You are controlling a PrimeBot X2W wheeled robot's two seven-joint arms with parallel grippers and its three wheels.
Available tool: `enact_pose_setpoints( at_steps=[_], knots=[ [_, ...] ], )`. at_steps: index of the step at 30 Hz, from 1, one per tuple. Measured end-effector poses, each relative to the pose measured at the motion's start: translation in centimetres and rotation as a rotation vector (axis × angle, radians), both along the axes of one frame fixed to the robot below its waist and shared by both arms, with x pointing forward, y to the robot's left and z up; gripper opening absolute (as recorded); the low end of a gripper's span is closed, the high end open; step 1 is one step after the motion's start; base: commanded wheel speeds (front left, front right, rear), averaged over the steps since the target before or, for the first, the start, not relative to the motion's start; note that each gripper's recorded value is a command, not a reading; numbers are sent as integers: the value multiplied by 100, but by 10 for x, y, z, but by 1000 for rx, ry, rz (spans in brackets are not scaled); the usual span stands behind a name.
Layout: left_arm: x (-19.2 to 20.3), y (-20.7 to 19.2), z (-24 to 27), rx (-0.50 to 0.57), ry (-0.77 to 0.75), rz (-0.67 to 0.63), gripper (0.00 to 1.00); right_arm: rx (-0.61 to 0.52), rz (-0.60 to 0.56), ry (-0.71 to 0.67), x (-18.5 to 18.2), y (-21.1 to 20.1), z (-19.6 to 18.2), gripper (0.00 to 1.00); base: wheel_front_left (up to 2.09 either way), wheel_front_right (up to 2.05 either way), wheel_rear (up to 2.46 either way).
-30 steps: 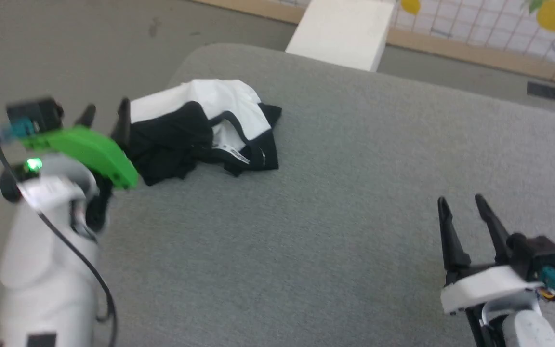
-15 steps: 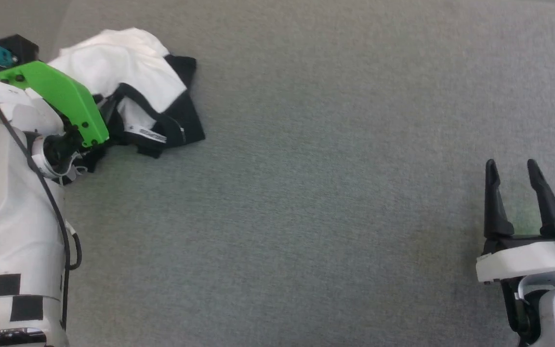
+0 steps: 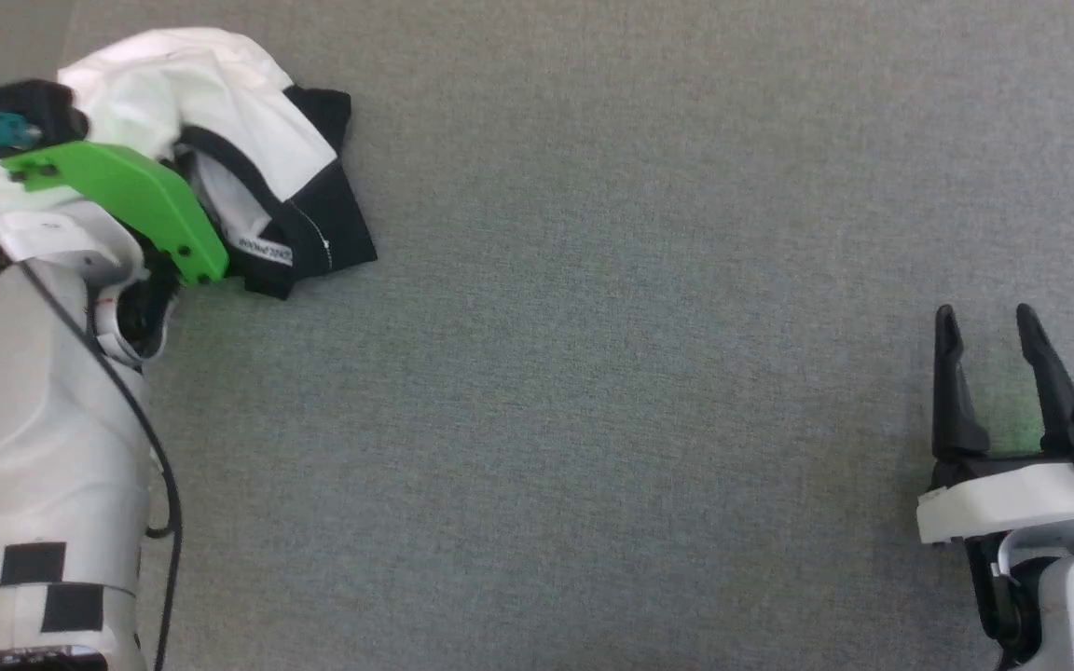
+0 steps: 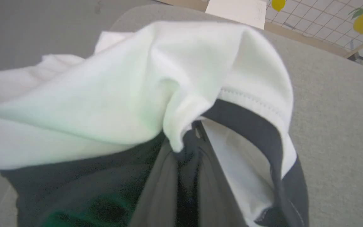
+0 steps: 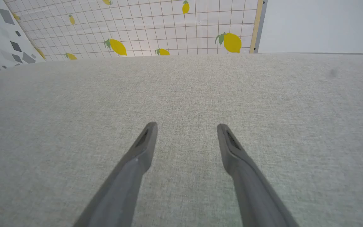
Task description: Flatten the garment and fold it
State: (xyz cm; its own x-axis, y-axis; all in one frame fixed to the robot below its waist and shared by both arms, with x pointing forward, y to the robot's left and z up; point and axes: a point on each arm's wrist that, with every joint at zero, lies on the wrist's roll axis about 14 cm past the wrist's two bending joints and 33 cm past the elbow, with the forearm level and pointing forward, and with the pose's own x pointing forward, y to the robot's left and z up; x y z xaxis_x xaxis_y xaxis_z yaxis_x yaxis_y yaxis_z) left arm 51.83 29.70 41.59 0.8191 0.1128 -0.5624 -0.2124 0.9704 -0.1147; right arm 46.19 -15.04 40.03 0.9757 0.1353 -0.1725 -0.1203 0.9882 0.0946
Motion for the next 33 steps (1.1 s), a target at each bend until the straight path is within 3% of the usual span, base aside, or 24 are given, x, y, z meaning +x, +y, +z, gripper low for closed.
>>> enact_pose_setpoints(
  at_steps=[4,9,14,20,27,33],
  knots=[
    [19,6,60,15,-217,10,0,12,5,-21,-3,3,11,100,0,0,0],
    [45,-9,171,3,-531,-48,0,37,-6,-61,-9,1,29,100,0,0,0],
    [52,-60,278,-14,-767,-195,0,55,-36,-97,-19,-8,45,100,0,0,0],
    [43,-149,376,-31,-985,-415,0,59,-100,-109,-38,-30,53,100,0,0,0],
    [15,-228,457,-60,-1220,-576,0,40,-216,-117,-66,-71,59,100,0,0,0],
    [8,-288,459,-123,-1188,-695,0,33,-297,-123,-88,-98,63,100,0,0,0]
  ],
)
